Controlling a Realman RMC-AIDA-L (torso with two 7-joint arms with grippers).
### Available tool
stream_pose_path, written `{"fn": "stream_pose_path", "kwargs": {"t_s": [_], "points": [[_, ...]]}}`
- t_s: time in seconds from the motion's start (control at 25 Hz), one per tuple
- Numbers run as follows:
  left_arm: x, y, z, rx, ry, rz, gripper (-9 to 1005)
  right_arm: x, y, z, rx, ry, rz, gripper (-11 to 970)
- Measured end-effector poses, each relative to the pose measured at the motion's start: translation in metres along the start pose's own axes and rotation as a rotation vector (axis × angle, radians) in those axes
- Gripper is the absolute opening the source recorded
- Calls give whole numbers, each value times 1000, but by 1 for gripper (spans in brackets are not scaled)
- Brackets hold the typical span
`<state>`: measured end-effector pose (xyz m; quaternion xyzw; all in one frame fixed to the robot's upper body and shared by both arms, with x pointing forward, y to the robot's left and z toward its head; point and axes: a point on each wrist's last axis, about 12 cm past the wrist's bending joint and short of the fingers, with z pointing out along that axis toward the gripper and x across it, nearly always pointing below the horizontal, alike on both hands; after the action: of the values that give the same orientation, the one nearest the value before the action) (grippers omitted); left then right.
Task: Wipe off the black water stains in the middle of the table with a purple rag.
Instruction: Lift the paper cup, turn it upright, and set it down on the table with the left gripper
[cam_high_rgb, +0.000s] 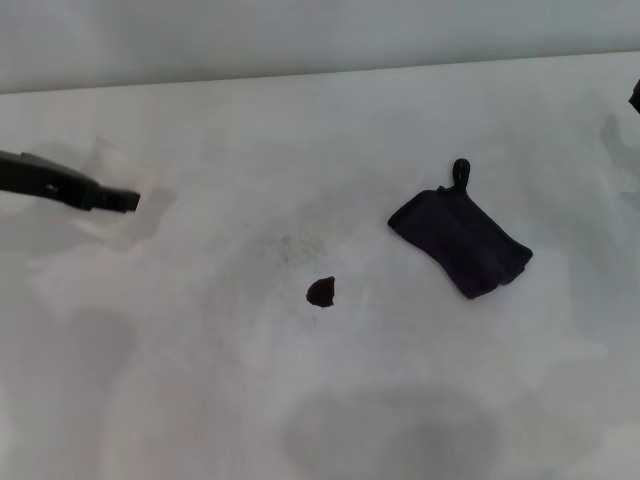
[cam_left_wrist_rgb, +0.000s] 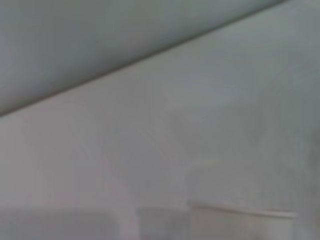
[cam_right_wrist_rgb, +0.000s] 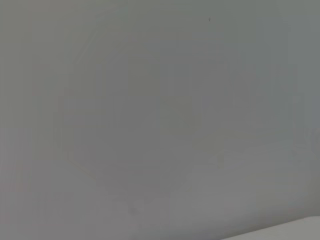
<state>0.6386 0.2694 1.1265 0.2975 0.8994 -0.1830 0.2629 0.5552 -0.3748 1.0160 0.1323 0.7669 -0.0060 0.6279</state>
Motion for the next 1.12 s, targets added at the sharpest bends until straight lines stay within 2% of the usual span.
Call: {"fn": "stream_pose_path", "kwargs": {"t_s": [0.16,0.28,0.48,0.64,0.72,0.8,0.88,0.96,1.12], "points": [[2,0,3,21,-127,-24,669,0,0,0,0,-1,0,871],[10,-1,9,47,-272,-26,670,0,0,0,0,-1,0,871],[35,-1,17,36,-469,-40,672,0,0,0,0,0,-1,871],[65,-7,31,-22,-640,-82,677,0,0,-1,-5,1,-6,871],[77,-14,40,-72,-696,-61,682,0,0,-1,-6,0,-8,871],[81,-17,43,-93,-718,-54,688,0,0,0,-8,0,-11,871],[96,-35,58,-223,-828,-67,704,-1,1,0,-13,-1,-14,871],[99,-39,62,-258,-841,-73,731,-1,1,0,-15,-1,-14,871],[103,-57,76,-321,-818,-43,757,3,4,-1,-23,7,-11,870]]}}
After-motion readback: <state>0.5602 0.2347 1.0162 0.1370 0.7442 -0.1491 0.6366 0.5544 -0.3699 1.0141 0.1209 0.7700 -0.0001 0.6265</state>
